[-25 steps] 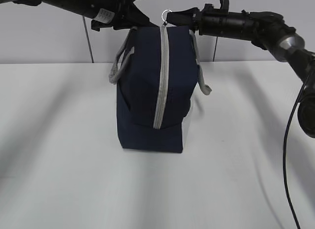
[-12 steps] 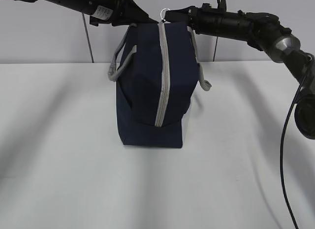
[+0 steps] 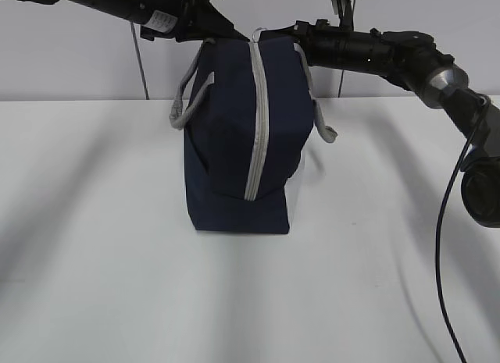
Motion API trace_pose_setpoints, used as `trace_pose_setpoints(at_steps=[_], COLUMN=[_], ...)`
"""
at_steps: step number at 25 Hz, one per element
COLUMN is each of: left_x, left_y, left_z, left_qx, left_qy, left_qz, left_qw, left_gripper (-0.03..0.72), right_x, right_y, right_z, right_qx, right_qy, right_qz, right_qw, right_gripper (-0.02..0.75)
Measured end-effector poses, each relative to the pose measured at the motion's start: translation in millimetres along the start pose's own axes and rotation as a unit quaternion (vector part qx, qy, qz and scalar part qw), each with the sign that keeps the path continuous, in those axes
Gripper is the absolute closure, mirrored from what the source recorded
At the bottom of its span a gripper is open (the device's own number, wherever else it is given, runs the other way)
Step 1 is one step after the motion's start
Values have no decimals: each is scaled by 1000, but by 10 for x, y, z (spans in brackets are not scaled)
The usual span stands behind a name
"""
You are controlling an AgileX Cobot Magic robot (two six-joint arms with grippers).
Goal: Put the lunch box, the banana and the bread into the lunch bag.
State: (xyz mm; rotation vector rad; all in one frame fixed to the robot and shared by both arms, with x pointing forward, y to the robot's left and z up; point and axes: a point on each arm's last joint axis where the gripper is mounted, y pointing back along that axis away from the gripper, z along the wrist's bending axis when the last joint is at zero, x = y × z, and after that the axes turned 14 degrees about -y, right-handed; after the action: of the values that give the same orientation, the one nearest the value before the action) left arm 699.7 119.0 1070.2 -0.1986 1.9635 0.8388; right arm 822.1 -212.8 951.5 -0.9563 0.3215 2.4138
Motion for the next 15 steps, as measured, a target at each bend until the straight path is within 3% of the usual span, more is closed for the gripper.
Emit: trace_pose_setpoints(at_steps=[15], left_x=[9], left_y=[12], left_z=[-46], left_qx=[14], left_qy=[-6], left_qz=[12], left_qw=[1000], left_gripper=[678], right_x=[106], right_y=[-226], right_z=[108], right_qx=[-26], right_qy=[7], right_qz=[-28], right_qw=[999], right_gripper=[754])
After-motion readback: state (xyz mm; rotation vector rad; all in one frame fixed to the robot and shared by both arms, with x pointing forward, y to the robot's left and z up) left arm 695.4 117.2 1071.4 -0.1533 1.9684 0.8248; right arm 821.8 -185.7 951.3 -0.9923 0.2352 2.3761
